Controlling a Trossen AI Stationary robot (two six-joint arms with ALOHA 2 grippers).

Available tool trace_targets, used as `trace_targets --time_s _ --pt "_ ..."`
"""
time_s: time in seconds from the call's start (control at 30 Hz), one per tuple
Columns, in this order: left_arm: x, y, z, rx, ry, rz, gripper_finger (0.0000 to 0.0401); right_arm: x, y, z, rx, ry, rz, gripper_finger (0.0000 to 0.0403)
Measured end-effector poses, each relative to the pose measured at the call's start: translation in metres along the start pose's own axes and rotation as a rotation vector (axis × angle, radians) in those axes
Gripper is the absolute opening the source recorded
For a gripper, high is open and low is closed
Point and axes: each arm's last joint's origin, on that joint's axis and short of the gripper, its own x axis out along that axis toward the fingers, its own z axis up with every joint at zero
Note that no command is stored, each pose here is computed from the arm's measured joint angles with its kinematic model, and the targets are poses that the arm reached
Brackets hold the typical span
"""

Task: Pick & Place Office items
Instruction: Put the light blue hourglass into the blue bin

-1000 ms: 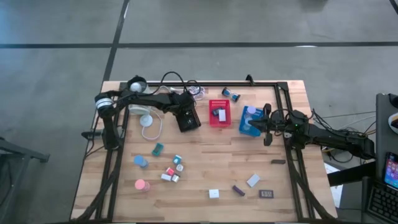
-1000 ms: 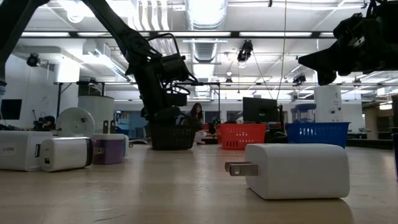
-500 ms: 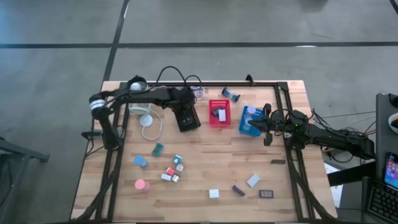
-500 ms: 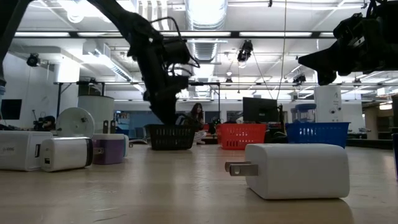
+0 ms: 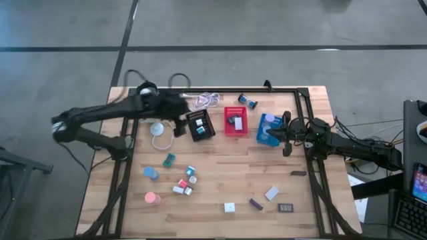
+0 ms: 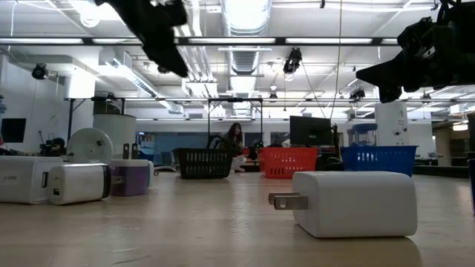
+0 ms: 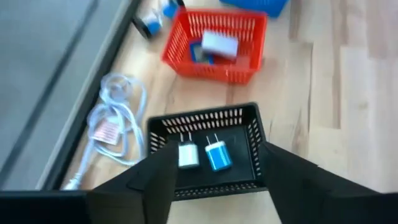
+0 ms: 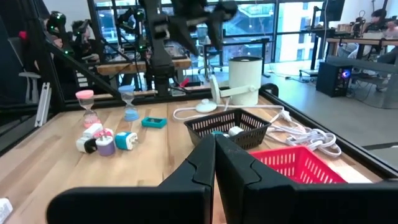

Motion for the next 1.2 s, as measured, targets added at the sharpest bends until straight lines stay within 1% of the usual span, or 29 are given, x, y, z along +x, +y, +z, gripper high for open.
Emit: trace_targets --time_s 0.1,0.23,0.43,0.53,0.63,0.77,0.87,0.93,1.1,1.2 --pt "-0.027 0.0 -0.011 -0.004 -0.077 0.013 0.0187 0.0 0.0 0.0 0.0 0.0 -0.005 0.0008" --pt "-0.05 -0.001 -0.029 0.016 -0.145 0.023 0.0128 0.0 0.0 0.0 0.003 0.0 -0.01 0.0008" --pt "-0.06 -0.005 -0.055 0.033 -0.248 0.032 0.004 0.0 0.0 0.0 0.0 0.0 -0.011 0.0008" --pt "-0.059 -0.009 -0.067 0.046 -0.366 -0.027 0.0009 0.0 0.0 0.0 0.001 0.004 -0.01 0.0008" --pt "-0.053 -0.012 -0.08 0.038 -0.476 -0.072 0.0009 0.0 0.0 -0.001 0.001 0.005 -0.01 0.0008" --pt "-0.038 -0.018 -0.099 0.011 -0.543 -0.153 0.0014 0.0 0.0 -0.001 -0.003 0.007 -0.011 0.0008" --pt "-0.029 -0.023 -0.112 0.029 -0.623 -0.244 0.0005 0.001 -0.001 -0.001 -0.003 0.008 -0.034 0.0008" --pt "-0.024 -0.026 -0.12 0.047 -0.68 -0.281 0.0005 0.0 -0.001 -0.001 -0.006 0.007 -0.043 0.0008" --pt "-0.019 -0.028 -0.137 0.013 -0.778 -0.262 0.0004 0.001 -0.002 -0.001 -0.007 0.008 -0.046 0.0008" --pt "-0.016 -0.029 -0.146 0.008 -0.79 -0.261 0.0004 0.001 -0.002 -0.001 -0.006 0.011 -0.046 0.0008"
